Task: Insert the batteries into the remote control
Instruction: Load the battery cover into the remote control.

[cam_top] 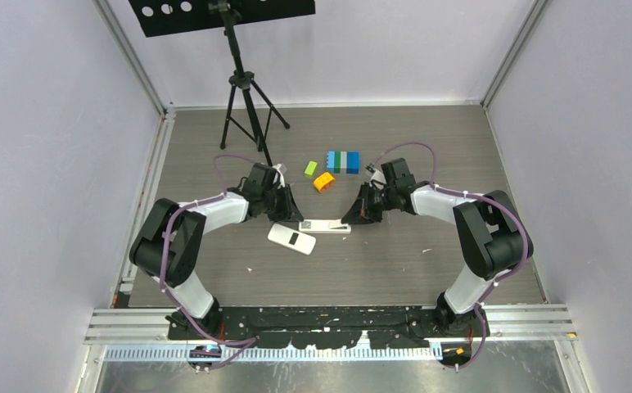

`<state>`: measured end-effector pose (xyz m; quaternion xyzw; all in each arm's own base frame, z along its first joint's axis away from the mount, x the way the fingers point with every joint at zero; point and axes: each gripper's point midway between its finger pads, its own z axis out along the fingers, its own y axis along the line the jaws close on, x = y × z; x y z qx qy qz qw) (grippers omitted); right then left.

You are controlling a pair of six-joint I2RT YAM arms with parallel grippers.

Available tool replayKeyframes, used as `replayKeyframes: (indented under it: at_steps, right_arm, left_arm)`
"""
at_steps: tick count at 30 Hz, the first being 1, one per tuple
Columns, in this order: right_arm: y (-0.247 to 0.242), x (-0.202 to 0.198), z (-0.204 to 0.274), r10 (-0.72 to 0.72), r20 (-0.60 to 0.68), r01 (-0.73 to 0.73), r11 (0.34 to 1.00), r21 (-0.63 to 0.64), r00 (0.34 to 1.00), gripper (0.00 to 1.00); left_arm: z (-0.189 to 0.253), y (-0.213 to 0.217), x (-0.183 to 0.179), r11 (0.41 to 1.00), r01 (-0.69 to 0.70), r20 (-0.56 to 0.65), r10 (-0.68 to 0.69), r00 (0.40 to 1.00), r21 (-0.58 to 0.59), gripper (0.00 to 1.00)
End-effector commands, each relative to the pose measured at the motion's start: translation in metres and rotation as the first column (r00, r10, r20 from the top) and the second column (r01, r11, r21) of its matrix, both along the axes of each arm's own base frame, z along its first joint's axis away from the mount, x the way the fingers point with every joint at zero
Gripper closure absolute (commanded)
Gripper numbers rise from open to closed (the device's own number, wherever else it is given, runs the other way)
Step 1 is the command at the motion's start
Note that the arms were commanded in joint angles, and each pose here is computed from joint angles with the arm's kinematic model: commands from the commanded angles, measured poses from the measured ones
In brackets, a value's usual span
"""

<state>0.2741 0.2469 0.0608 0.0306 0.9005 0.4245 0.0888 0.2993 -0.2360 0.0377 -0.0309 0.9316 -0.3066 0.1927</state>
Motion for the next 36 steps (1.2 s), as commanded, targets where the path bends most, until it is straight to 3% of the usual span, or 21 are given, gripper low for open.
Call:
replayKeyframes:
  at_steps: [1,11,30,36]
  right_arm:
    - [-0.003,0.016,-0.006,-0.030,0.043,0.031,0.999,-0.038,0.999,1.00]
    - [-0.016,-0.004,-0.018,-0.009,-0.007,0.008,0.994,-0.109,1.000,1.00]
    - [-0.027,0.010,-0.033,-0.034,0.025,0.038,0.978,-0.206,0.999,1.00]
    - [-0.020,-0.002,-0.028,0.032,0.004,-0.031,0.989,-0.148,0.999,1.00]
  left_arm:
    - [0.013,-0.009,0.008,0.999,0.014,0.017,-0.013,1.000,-0.040,0.83]
    - [0.012,-0.009,0.008,0.999,0.018,0.017,-0.017,1.000,-0.032,0.84]
    - [0.015,-0.011,0.012,0.999,0.026,0.021,-0.025,0.999,-0.034,0.84]
    - [0.015,-0.012,0.014,0.999,0.026,0.021,-0.025,0.999,-0.034,0.84]
